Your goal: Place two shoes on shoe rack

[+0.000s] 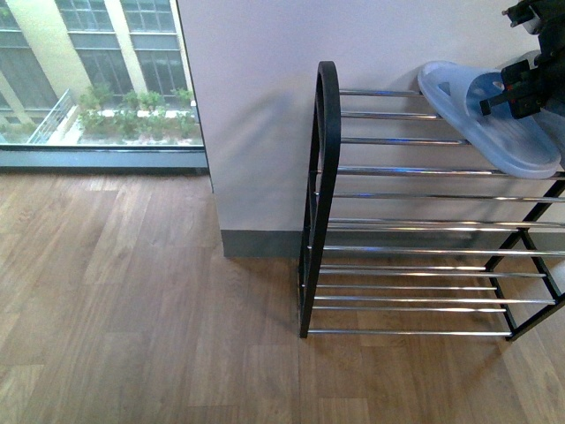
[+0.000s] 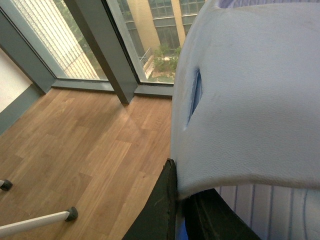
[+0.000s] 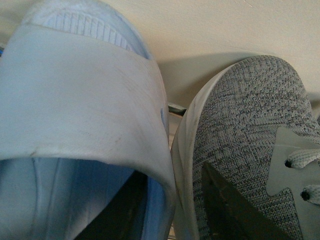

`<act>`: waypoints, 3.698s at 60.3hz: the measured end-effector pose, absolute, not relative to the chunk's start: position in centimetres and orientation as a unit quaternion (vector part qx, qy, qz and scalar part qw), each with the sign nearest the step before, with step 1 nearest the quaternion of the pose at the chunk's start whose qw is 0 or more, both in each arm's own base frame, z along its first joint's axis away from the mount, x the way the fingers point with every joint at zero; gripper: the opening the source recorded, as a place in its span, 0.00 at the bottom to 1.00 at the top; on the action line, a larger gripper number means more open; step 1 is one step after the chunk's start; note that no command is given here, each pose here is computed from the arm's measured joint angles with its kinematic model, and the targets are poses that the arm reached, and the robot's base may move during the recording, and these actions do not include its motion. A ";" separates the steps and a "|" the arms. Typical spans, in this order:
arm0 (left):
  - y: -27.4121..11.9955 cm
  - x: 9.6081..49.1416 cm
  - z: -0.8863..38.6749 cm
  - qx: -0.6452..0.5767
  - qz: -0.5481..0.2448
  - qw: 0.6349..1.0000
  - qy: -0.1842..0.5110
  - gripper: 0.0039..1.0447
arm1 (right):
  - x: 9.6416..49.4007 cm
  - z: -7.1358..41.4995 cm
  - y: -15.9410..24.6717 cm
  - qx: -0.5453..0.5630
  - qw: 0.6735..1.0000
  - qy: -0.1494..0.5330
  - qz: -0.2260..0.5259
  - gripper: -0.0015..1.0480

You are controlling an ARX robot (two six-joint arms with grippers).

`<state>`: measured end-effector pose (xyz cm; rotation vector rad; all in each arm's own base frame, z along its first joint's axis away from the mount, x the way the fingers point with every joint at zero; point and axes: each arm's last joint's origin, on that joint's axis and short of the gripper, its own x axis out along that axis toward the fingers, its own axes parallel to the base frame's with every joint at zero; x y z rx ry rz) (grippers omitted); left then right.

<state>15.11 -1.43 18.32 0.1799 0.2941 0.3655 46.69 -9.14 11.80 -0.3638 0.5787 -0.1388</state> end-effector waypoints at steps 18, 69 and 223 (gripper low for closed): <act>-1.4 15.1 18.3 0.089 0.181 0.969 0.145 0.01 | 45.4 16.0 -9.2 -0.170 0.943 0.283 -0.044 0.80; -1.4 15.1 18.3 0.089 0.181 0.969 0.146 0.01 | 30.4 20.3 -5.8 -0.018 1.000 -0.005 0.000 0.23; -1.4 15.1 18.3 0.089 0.181 0.969 0.146 0.01 | 10.7 17.3 0.0 -0.005 1.000 -0.010 -0.002 0.02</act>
